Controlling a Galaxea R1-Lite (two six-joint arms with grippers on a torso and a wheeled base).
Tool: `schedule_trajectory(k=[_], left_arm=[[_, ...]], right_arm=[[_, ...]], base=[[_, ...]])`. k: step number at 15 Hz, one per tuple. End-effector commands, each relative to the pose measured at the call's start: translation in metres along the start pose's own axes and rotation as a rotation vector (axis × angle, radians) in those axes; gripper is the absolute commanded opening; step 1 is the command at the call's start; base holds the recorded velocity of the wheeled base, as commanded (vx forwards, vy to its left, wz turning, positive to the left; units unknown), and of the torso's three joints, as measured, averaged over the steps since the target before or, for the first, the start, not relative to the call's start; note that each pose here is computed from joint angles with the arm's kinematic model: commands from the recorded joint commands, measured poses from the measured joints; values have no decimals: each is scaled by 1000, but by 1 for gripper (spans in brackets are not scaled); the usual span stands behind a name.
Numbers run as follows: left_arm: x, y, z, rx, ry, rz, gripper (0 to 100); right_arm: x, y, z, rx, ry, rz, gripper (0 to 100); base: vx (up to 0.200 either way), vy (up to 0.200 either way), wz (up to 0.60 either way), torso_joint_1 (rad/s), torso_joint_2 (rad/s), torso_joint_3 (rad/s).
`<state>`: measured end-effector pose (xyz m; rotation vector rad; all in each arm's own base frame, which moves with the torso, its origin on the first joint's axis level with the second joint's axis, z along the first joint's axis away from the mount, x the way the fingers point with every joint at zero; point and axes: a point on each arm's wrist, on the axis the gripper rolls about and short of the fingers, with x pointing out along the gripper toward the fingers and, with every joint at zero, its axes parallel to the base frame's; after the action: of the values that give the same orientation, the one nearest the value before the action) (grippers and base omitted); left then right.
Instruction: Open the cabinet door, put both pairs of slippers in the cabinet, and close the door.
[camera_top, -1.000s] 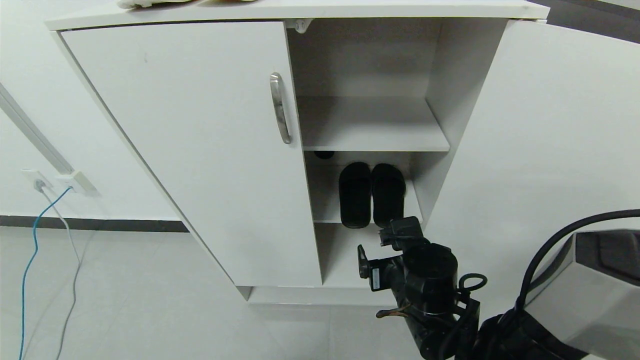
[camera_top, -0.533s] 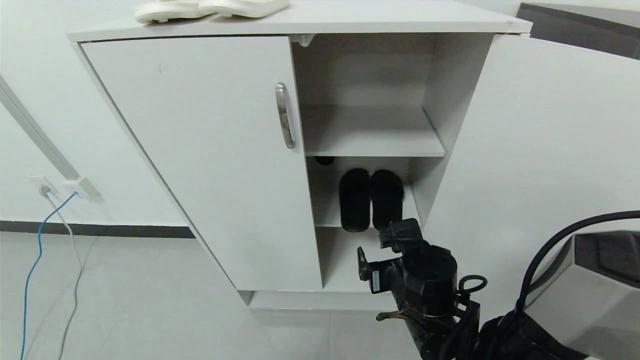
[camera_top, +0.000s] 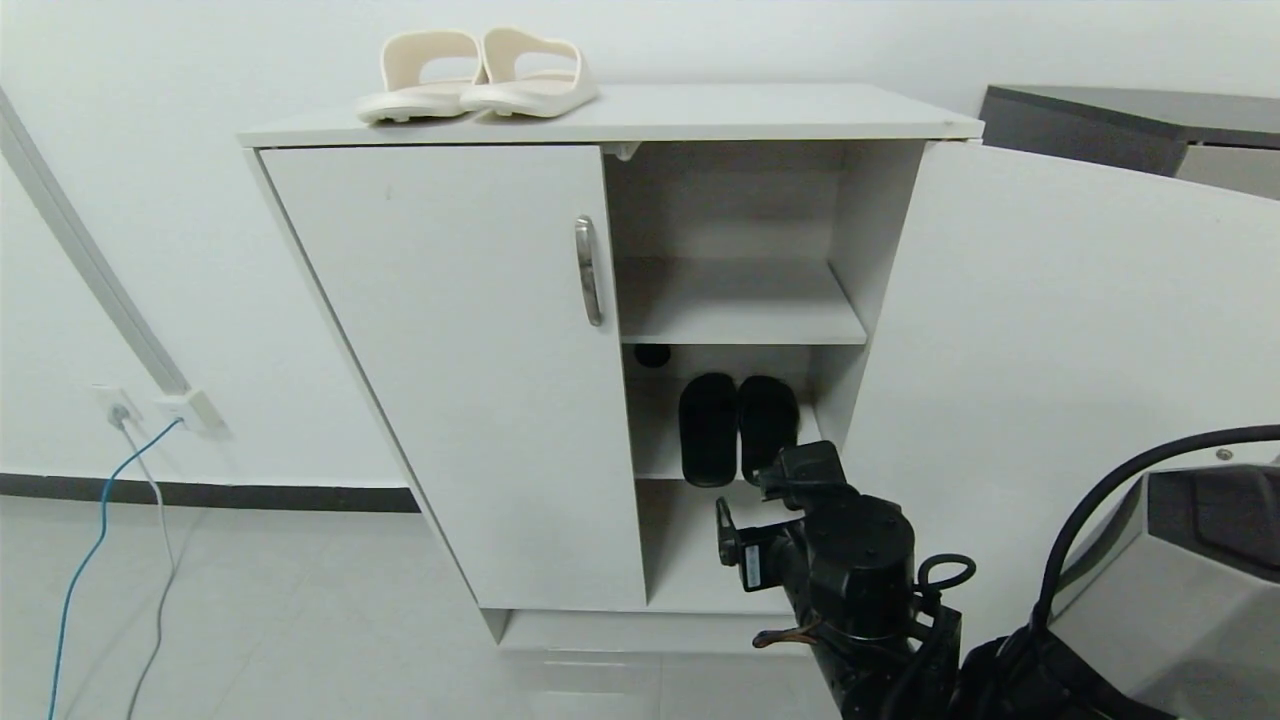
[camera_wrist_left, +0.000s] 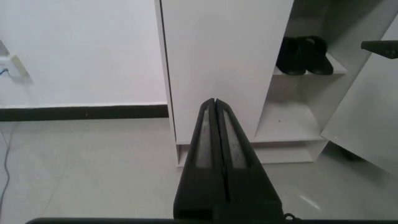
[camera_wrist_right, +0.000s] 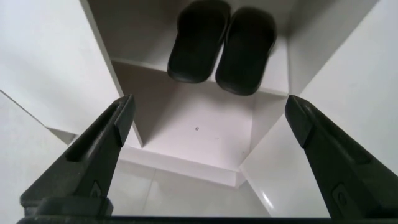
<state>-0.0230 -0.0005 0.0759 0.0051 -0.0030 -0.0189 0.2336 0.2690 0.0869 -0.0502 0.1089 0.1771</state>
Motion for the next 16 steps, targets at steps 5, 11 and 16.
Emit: schedule_trajectory(k=[5, 11, 16], left_arm=[[0, 0, 0, -1, 1, 1, 0], [0, 0, 0, -1, 1, 1, 0], [0, 0, 0, -1, 1, 1, 0]], right_arm=[[-3, 3, -1, -3, 0, 2, 100], [-5, 1, -3, -11, -1, 2, 100], [-6, 0, -4, -12, -1, 3, 100]], base=[[0, 0, 0, -1, 3, 116], [0, 100, 0, 0, 2, 3], [0, 200, 0, 6, 0, 3]])
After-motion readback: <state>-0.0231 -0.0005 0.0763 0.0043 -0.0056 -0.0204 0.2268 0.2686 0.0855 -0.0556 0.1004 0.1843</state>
